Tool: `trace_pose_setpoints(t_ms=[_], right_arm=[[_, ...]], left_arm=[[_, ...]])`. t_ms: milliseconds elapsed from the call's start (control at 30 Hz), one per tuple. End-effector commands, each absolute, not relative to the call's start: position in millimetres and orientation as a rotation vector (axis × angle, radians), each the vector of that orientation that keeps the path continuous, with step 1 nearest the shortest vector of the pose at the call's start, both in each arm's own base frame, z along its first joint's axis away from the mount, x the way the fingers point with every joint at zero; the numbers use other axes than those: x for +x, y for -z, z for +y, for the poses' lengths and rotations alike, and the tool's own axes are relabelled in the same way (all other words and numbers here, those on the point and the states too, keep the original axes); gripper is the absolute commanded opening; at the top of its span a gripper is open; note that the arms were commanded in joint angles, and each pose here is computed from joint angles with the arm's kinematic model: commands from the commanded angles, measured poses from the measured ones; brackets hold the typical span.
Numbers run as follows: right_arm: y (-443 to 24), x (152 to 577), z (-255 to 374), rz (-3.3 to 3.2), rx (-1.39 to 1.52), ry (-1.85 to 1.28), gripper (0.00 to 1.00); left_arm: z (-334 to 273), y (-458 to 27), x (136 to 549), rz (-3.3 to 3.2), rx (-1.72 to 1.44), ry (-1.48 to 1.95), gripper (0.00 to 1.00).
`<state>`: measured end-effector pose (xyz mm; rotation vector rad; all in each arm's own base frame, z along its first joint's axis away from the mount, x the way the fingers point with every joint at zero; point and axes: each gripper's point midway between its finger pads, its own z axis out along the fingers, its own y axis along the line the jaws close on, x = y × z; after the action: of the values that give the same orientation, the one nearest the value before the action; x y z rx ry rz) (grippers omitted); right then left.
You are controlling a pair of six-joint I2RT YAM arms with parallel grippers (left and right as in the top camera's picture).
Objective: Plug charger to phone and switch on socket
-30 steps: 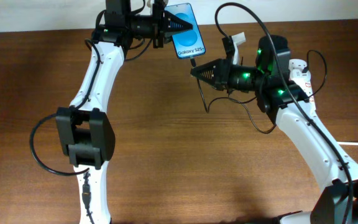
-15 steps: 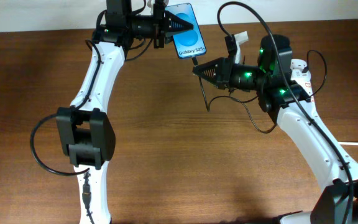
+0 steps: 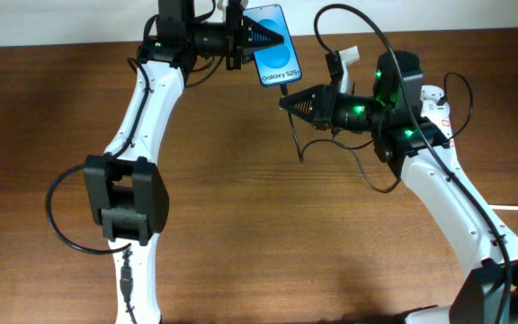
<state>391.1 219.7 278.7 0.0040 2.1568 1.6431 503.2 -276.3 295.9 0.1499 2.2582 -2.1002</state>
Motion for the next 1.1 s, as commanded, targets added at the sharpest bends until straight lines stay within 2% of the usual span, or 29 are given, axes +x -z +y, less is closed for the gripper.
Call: trace_pose_setpoints(t_ms=[0,233,267,400,533,667,867,1033,1067], right_arm=[[-280.5,409.6,206.5,2.108,0.046,-1.55,0.04],[-280.9,411.3,200.3,2.105,0.055,-1.551,0.04],[-280.9,410.5,200.7,2.106,0.051,-1.556,0.07],[-278.1,403.0,202.8,2.136,0.042,-1.597,0.34],[-271.2,398.8,202.2,2.166,0.036,-1.592,0.47],[-272.3,396.7,197.3,2.162,0.015,-1.609,0.53],[-279.0,396.9,173.0,2.133,0.018,-1.665,0.56],[-280.5,398.4,155.2,2.114,0.022,-1.668,0.57],[-273.9,396.3,153.2,2.133,0.019,-1.65,0.6]], left_arm=[[-301.2,-325.3,462.0,2.224,0.399,2.197,0.0],[-300.9,-325.9,460.6,2.218,0.416,2.201,0.0],[-300.6,-325.9,460.8,2.218,0.416,2.201,0.0],[-295.9,-326.5,462.0,2.195,0.442,2.192,0.0],[-290.3,-327.7,461.9,2.161,0.49,2.184,0.0],[-285.0,-328.8,459.4,2.078,0.609,2.154,0.0],[-274.0,-318.6,464.6,2.051,0.618,2.136,0.0],[-272.3,-281.4,464.0,2.125,0.52,2.188,0.0],[-272.1,-262.2,462.3,2.169,0.46,2.214,0.0]])
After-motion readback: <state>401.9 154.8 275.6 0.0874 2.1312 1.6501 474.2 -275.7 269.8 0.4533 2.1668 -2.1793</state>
